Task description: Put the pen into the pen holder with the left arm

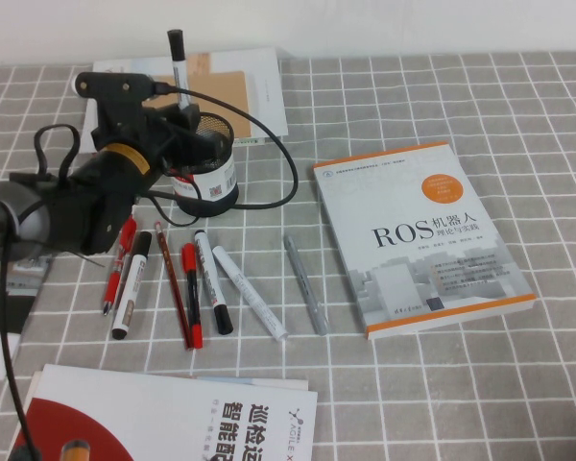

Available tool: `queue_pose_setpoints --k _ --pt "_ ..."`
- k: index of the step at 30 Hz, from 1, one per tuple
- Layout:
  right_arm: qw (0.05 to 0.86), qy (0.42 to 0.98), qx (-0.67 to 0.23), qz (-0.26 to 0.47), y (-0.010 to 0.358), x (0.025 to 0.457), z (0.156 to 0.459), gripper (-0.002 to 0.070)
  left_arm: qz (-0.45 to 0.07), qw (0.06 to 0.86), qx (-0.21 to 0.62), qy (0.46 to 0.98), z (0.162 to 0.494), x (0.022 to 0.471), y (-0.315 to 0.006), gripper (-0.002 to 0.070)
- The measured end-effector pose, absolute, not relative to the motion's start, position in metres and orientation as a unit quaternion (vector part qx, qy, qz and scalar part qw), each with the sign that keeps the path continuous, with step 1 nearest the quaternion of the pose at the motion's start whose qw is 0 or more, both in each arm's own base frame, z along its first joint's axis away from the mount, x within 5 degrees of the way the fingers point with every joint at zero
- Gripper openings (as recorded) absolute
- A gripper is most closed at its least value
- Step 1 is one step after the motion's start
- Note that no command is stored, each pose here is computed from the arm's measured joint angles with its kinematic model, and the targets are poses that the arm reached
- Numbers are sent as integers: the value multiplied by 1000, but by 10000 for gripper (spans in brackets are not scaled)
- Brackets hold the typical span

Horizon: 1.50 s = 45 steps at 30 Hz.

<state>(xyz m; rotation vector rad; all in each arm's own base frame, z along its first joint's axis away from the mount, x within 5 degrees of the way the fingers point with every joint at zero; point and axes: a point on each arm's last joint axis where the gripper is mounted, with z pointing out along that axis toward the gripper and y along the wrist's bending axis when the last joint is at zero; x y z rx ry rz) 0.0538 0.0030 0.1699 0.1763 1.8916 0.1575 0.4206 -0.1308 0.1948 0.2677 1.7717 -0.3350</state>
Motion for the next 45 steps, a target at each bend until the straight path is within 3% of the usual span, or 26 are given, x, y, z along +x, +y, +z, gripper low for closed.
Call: queue_pose_setpoints --k 7,15,18,23,26,35,45 --pt "579 809 75 67 3 54 170 -15 -146 595 105 783 195 419 -129 308" --pt "579 809 75 67 3 54 170 -15 -123 563 97 811 232 403 -121 333" --pt "579 809 75 67 3 54 170 -15 -104 537 92 832 251 390 -115 302" --pt "579 809 75 67 3 54 170 -15 -81 511 83 852 292 360 -102 84" --pt "579 809 75 67 3 54 170 -15 -79 518 80 848 311 333 -93 23" --pt "579 809 75 67 3 54 170 -15 -89 569 75 814 333 223 -61 1" --pt "579 809 75 67 3 54 170 -15 -114 602 33 790 310 115 -29 0"
